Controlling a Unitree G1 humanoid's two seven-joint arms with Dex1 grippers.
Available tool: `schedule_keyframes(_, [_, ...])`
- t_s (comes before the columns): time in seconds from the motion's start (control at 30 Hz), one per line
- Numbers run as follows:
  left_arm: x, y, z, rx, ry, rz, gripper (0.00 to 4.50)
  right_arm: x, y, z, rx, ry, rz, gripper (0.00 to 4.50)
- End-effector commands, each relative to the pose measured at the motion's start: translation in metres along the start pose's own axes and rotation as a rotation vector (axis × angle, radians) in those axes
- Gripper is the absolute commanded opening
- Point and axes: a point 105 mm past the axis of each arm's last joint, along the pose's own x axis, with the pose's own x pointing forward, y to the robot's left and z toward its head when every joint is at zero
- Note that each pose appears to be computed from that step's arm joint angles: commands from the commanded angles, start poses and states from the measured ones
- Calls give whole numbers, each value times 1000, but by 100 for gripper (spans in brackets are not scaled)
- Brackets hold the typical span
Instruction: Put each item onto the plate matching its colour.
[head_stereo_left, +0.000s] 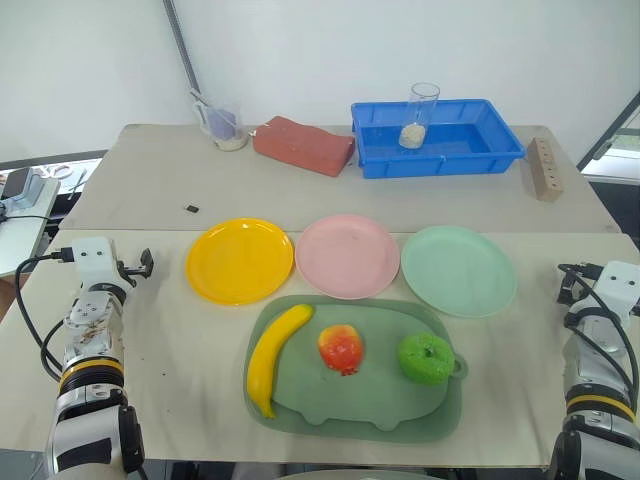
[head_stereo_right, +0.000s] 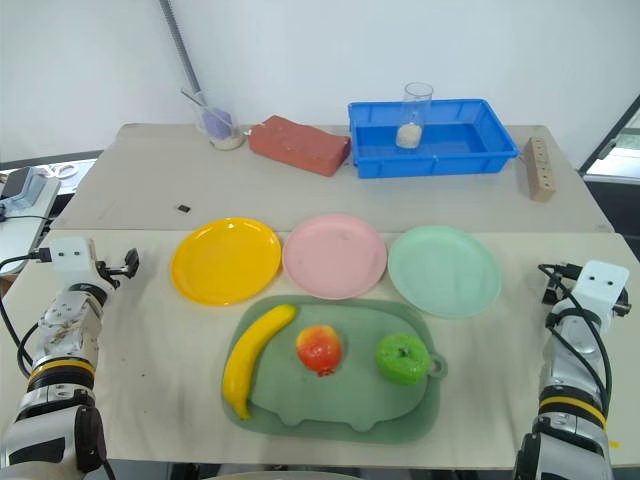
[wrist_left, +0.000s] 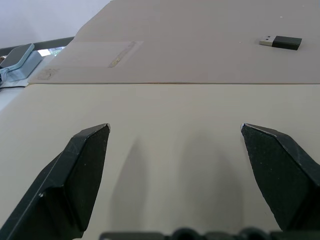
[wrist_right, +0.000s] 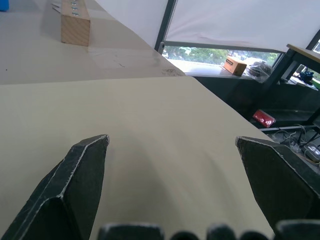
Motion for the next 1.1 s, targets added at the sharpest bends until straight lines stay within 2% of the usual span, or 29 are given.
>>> schedule_keyframes(0.03, [-1,8,23,9,-72,-4,450,5,-8,15,1,-41,-17,449])
schedule_keyframes(0.13, [-8,-8,42,31,-120,-163,450,6,-5,22,-9,-59,7,449])
schedule_keyframes(0.23, [-32,-39,63,71,-135,-449,450,11,6,43,-20,-106,95,449])
schedule_keyframes(0.3, [-59,-65,72,103,-103,-665,450,12,27,67,-27,-154,253,449])
schedule_keyframes(0.37, [-75,-80,74,119,-67,-776,450,10,41,81,-38,-182,364,449])
schedule_keyframes(0.43, [-99,-104,77,141,-31,-932,450,-3,69,109,-50,-248,590,449])
schedule_keyframes(0.5, [-123,-126,80,164,2,-1080,450,-24,95,135,-50,-295,818,449])
schedule_keyframes(0.6, [-151,-149,81,179,41,-1222,450,-61,123,158,-81,-325,1105,449])
schedule_keyframes(0.77, [-175,-168,61,226,114,-1360,450,-154,166,186,-119,-351,1606,449])
schedule_keyframes(0.87, [-177,-175,53,252,126,-1379,450,-201,174,193,-137,-351,1824,449])
schedule_keyframes(1.0, [-178,-185,40,285,135,-1387,450,-247,174,194,-177,-328,2031,449])
schedule_keyframes(1.1, [-180,-192,30,296,151,-1396,450,-264,172,191,-205,-299,2117,449])
